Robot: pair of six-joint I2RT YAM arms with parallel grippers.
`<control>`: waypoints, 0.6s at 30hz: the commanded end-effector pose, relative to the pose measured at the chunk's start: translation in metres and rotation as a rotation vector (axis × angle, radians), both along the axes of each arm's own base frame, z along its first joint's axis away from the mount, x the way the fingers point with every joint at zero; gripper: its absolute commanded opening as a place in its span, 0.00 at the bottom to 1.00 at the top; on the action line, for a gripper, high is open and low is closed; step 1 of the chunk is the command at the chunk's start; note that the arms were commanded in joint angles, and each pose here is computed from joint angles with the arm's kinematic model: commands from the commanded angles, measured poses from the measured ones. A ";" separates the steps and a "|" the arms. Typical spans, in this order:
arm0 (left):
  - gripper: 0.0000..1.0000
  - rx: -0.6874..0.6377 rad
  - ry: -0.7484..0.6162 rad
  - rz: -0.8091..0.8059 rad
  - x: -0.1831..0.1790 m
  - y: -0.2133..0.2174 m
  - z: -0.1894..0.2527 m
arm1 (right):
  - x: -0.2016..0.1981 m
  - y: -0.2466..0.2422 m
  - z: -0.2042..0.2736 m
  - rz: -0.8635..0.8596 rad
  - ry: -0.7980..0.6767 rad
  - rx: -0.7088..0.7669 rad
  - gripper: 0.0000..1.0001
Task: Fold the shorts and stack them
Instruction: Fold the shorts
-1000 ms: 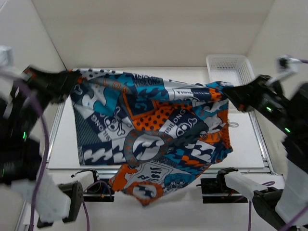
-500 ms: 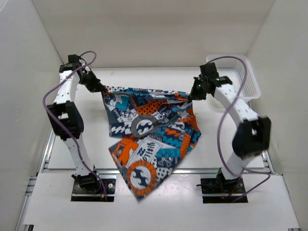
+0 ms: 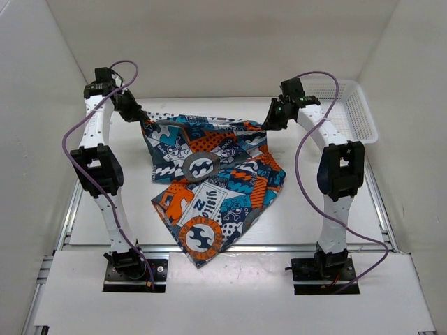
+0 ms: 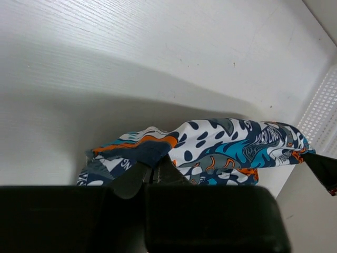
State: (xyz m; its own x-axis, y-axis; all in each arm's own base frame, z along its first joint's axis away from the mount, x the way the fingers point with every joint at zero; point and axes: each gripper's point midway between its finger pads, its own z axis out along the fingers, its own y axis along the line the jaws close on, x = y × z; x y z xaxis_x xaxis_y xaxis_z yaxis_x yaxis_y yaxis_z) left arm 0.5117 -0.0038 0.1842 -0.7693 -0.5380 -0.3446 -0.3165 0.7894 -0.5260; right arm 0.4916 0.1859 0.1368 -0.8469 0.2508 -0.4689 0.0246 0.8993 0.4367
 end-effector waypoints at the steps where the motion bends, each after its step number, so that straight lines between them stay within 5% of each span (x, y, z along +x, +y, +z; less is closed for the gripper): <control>1: 0.10 0.076 -0.035 0.000 -0.001 0.015 0.006 | 0.006 -0.004 -0.004 -0.036 0.034 0.045 0.24; 3: 0.10 0.090 -0.033 -0.004 -0.006 0.016 0.007 | 0.008 0.000 0.001 -0.051 0.023 0.077 0.24; 7: 0.10 0.088 -0.021 -0.004 -0.010 0.016 0.004 | 0.009 0.005 0.004 -0.050 0.010 0.116 0.00; 18: 0.10 0.077 -0.136 0.029 0.019 0.018 0.044 | 0.040 0.018 0.047 -0.058 -0.065 0.220 0.00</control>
State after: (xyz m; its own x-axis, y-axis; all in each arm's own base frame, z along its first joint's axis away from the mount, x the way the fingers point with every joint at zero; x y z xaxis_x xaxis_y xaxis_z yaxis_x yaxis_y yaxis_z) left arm 0.5147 0.0079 0.1879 -0.7603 -0.5172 -0.3929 -0.3123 0.8215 -0.4771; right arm 0.5073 0.2031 0.1498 -0.8410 0.3568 -0.4066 0.0722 0.8190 0.5693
